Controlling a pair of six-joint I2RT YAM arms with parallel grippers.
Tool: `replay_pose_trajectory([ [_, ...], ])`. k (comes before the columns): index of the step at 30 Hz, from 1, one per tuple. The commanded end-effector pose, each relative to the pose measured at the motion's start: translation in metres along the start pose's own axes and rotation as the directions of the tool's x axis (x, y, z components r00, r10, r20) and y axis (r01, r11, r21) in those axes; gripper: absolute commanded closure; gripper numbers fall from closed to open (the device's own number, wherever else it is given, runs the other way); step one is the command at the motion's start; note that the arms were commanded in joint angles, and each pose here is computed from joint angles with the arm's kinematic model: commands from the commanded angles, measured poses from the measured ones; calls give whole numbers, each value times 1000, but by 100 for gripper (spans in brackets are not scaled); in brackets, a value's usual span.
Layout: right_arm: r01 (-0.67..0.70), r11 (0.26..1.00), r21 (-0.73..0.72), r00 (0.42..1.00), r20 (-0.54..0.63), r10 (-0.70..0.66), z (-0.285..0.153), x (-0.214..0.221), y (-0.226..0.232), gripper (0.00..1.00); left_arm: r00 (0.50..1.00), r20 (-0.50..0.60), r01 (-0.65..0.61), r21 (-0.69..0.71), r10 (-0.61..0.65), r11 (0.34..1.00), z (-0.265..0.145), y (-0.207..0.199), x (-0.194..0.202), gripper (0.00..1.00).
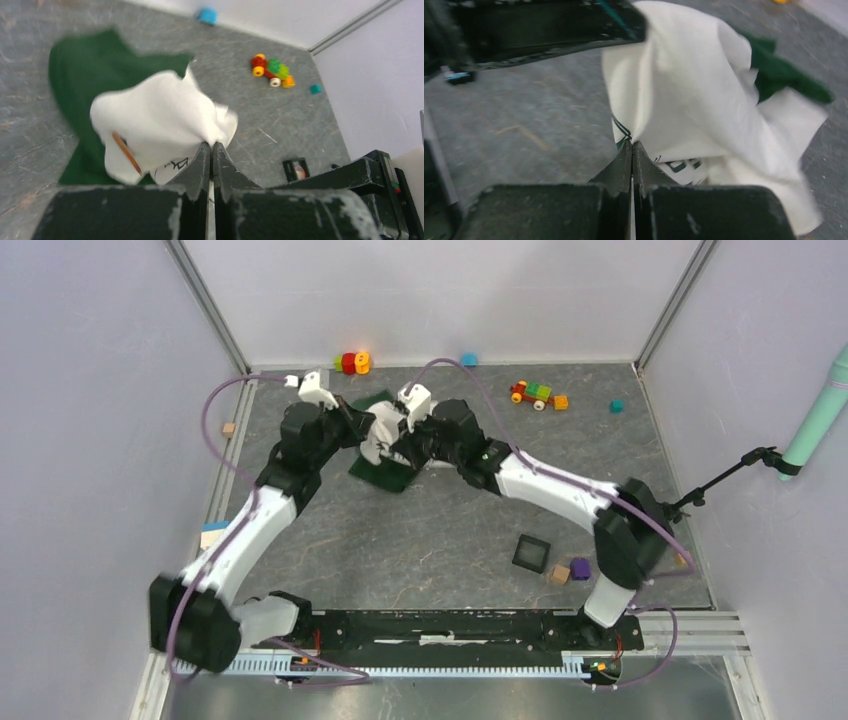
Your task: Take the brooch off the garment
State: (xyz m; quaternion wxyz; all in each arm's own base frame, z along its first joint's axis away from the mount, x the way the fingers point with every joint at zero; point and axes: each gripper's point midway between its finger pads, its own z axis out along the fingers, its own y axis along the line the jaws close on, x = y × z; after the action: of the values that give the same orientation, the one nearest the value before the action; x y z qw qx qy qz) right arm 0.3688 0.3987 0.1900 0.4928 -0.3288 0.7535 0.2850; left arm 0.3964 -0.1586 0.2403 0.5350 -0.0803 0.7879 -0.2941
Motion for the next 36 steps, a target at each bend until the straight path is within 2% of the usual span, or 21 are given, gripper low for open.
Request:
replay_pose_trajectory([
  [1, 67, 994, -84, 985, 163, -52, -69, -62, 48, 100, 977, 153, -142, -66, 151, 988, -74, -28, -36, 98],
  [3, 36, 998, -54, 981, 195, -25, -93, -75, 46, 100, 973, 174, -147, -40, 152, 988, -92, -45, -50, 98],
  [5, 7, 1000, 7, 980, 199, -8, -109, -82, 34, 100, 980, 136, -147, -7, 146, 989, -92, -59, -56, 98],
  [6, -26, 998, 49, 979, 203, 15, -113, -85, 23, 100, 984, 104, -148, 12, 146, 989, -84, -65, -54, 98],
  [9, -130, 985, 114, 986, 117, 116, -114, -63, -16, 100, 990, -34, -131, 70, 134, 989, -42, -73, -29, 98],
  [14, -308, 937, 163, 946, -56, 320, -102, 7, -70, 100, 971, -223, -62, 131, 91, 989, 21, -68, 30, 98],
  [15, -324, 930, 175, 934, -93, 344, -99, 23, -76, 92, 962, -255, -61, 135, 94, 989, 29, -66, 40, 95],
  [16, -328, 925, 191, 927, -125, 355, -99, 35, -82, 74, 949, -299, -62, 125, 97, 990, 38, -61, 55, 85],
  [17, -321, 925, 205, 922, -156, 355, -98, 47, -85, 57, 938, -330, -72, 117, 108, 990, 43, -56, 64, 68],
  [19, -303, 925, 231, 920, -183, 347, -103, 62, -87, 40, 927, -347, -104, 128, 142, 986, 42, -54, 69, 50],
  [21, -280, 923, 262, 925, -182, 332, -112, 71, -91, 32, 940, -295, -145, 103, 170, 984, 34, -49, 58, 38],
  [23, -259, 929, 265, 932, -185, 313, -119, 75, -89, 29, 951, -240, -181, 89, 197, 980, 21, -48, 45, 33],
  [26, -209, 949, 235, 945, -203, 258, -122, 82, -77, 26, 949, -228, -207, 64, 216, 976, 3, -42, 43, 32],
  [29, -162, 952, 259, 945, -236, 225, -118, 94, -73, 22, 936, -237, -256, 51, 260, 965, -12, -32, 62, 32],
  [33, -186, 946, 266, 942, -225, 248, -102, 103, -76, 22, 852, -278, -460, 3, 443, 888, -15, -21, 96, 40],
  [36, -211, 936, 281, 945, -185, 269, -82, 99, -84, 21, 828, -290, -501, 5, 480, 866, -13, -18, 115, 42],
])
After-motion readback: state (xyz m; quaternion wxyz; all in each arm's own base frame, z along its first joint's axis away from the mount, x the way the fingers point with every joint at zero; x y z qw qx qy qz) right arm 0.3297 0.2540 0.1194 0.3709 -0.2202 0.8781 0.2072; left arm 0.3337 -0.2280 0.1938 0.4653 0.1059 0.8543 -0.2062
